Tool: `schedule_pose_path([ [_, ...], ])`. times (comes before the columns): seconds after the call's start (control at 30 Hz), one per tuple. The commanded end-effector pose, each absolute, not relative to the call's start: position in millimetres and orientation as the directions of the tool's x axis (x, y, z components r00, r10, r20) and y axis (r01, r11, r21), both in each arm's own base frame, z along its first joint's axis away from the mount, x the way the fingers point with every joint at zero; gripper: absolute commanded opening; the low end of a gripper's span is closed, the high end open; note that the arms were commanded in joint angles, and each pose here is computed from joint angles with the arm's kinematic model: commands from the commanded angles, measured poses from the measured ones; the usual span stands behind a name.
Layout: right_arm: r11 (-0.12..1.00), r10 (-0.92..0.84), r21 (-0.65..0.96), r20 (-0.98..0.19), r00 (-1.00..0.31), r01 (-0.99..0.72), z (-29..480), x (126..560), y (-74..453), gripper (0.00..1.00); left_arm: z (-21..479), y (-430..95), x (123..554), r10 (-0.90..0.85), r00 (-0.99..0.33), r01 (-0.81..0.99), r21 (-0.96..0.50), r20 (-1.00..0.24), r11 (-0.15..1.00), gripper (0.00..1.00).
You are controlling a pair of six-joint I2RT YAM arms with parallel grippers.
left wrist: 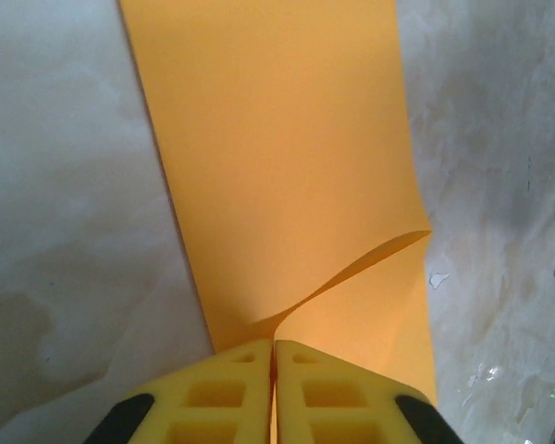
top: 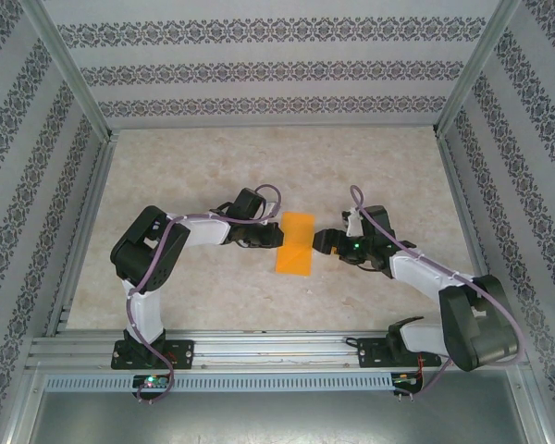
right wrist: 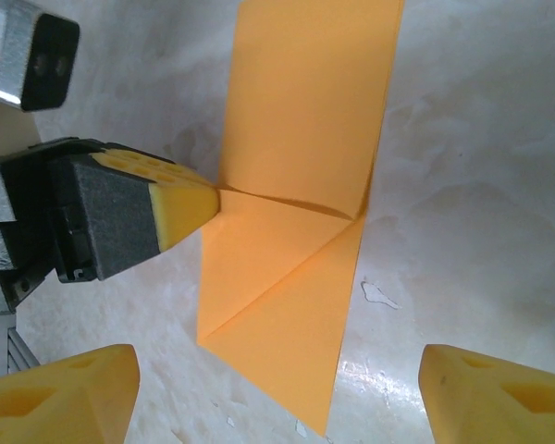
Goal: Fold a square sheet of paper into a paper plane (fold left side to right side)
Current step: Turn over the paper at the center of the table.
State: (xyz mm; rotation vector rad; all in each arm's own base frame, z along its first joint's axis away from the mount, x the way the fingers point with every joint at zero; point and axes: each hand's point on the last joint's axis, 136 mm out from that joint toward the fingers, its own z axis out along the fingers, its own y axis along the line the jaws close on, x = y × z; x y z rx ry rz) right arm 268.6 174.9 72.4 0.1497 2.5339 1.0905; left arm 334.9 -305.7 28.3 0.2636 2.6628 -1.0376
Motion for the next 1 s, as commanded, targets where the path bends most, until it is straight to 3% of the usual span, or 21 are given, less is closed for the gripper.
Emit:
schedule_pose_path([
  [0.0, 0.656, 0.208, 0.748, -0.314, -0.926, -0.106, 80, 271, 190, 0.77, 47, -303, 343, 0.034, -0.924, 0.29, -0.641, -0.38, 0.711, 0.04],
  [0.23, 0.587, 0.228, 0.8, -0.31, -0.923, -0.124, 84, 280, 217, 0.7, 78, -299, 340, -0.078, -0.888, 0.295, -0.693, -0.453, 0.658, 0.0],
  [0.6, 0.566, 0.207, 0.813, -0.298, -0.932, -0.135, 66, 297, 254, 0.63, 76, -292, 336, -0.093, -0.888, 0.276, -0.683, -0.45, 0.676, 0.0],
  [0.8, 0.561, 0.199, 0.817, -0.287, -0.937, -0.131, 58, 302, 264, 0.47, 74, -290, 336, -0.082, -0.89, 0.275, -0.671, -0.449, 0.688, 0.02],
  [0.9, 0.565, 0.199, 0.815, -0.284, -0.938, -0.127, 55, 303, 264, 0.34, 75, -288, 335, -0.083, -0.886, 0.276, -0.664, -0.456, 0.695, 0.06],
  [0.97, 0.56, 0.204, 0.819, -0.285, -0.937, -0.127, 55, 304, 263, 0.23, 81, -285, 336, -0.089, -0.878, 0.28, -0.655, -0.471, 0.702, 0.14],
])
